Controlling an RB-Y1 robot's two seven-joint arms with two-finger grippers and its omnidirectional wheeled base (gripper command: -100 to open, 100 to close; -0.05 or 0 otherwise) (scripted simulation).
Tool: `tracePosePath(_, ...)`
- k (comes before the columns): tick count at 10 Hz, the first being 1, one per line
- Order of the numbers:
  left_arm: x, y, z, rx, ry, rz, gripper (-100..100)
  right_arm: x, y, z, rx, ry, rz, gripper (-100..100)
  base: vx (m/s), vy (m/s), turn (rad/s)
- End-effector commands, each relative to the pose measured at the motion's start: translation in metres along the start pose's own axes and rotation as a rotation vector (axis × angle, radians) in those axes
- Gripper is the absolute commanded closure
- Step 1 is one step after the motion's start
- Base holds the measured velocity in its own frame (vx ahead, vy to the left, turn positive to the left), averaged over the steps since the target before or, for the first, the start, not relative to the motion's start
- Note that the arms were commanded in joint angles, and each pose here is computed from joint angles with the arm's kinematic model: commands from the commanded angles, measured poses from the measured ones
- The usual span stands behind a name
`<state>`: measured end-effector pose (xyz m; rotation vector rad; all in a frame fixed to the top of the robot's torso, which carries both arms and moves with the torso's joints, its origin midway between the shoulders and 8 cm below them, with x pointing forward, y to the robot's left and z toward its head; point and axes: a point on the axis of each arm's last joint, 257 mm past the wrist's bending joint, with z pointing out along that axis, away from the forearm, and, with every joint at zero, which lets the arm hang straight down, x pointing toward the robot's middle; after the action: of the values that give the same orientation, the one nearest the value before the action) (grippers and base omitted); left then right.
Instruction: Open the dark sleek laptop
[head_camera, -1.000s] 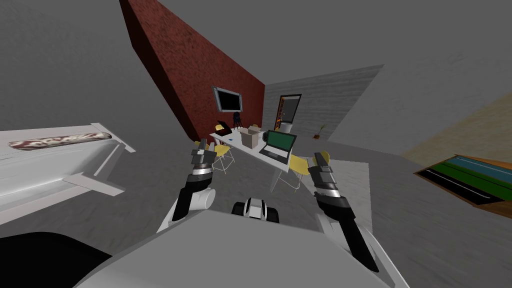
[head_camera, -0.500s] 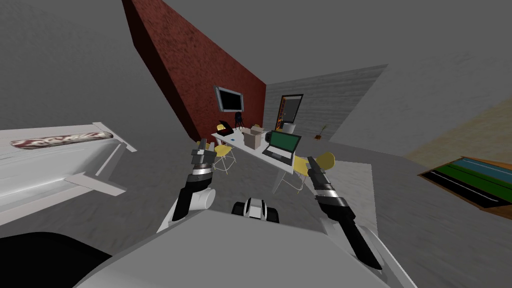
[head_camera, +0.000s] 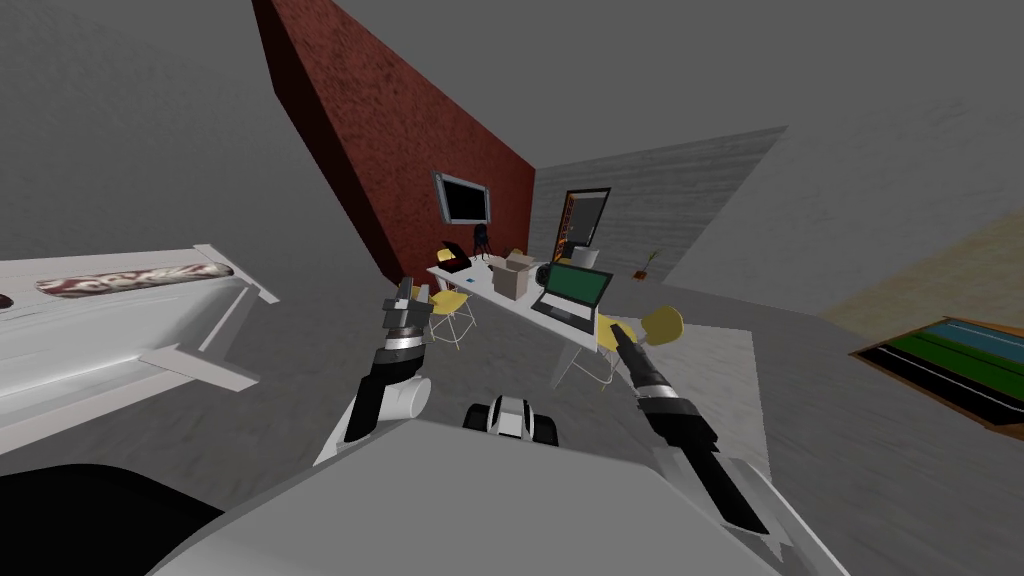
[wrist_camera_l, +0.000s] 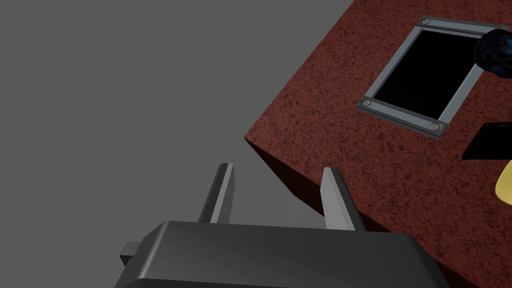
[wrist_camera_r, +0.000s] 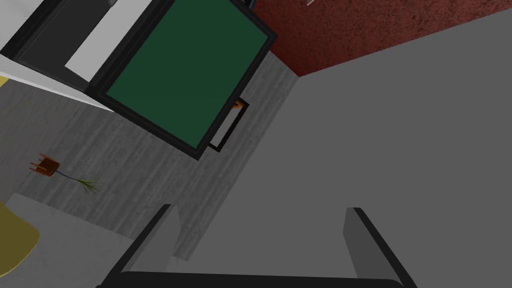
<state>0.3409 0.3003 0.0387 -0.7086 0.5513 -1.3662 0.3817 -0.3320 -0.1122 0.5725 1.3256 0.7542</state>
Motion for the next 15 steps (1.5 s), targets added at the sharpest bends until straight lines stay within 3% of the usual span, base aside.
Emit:
tracePosePath(1,0.000,0.000,0.000,0.000,0.000,0.000,0,0.002,-0.037,-0.007,0.100,0.044,-0.101,-100,0.025,0.088,0.027)
tracePosePath(2,0.000,0.000,0.000,0.000,0.000,0.000,0,0.002,-0.040,-0.007,0.113,0.043,-0.102,-100,0.040,0.081,0.015)
tracePosePath(5,0.000,0.000,0.000,0.000,0.000,0.000,0,-0.001,-0.085,-0.020,0.229,0.099,-0.241,-100,0.037,0.094,0.033)
tracePosePath(6,0.000,0.000,0.000,0.000,0.000,0.000,0,-0.003,-0.090,-0.021,0.249,0.097,-0.242,-100,0.034,0.087,0.022)
tracePosePath(7,0.000,0.000,0.000,0.000,0.000,0.000,0,-0.007,-0.111,-0.029,0.305,0.123,-0.313,-100,0.043,0.104,0.062)
tracePosePath(8,0.000,0.000,0.000,0.000,0.000,0.000,0,-0.008,-0.114,-0.030,0.315,0.122,-0.314,-100,0.042,0.086,0.016)
tracePosePath(9,0.000,0.000,0.000,0.000,0.000,0.000,0,-0.014,-0.132,-0.038,0.362,0.148,-0.385,-100,0.048,0.103,0.062)
tracePosePath(12,0.000,0.000,0.000,0.000,0.000,0.000,0,-0.025,-0.158,-0.049,0.440,0.167,-0.460,-100,0.057,0.084,0.043)
tracePosePath(15,0.000,0.000,0.000,0.000,0.000,0.000,0,-0.047,-0.193,-0.066,0.541,0.208,-0.606,-100,0.066,0.090,0.065)
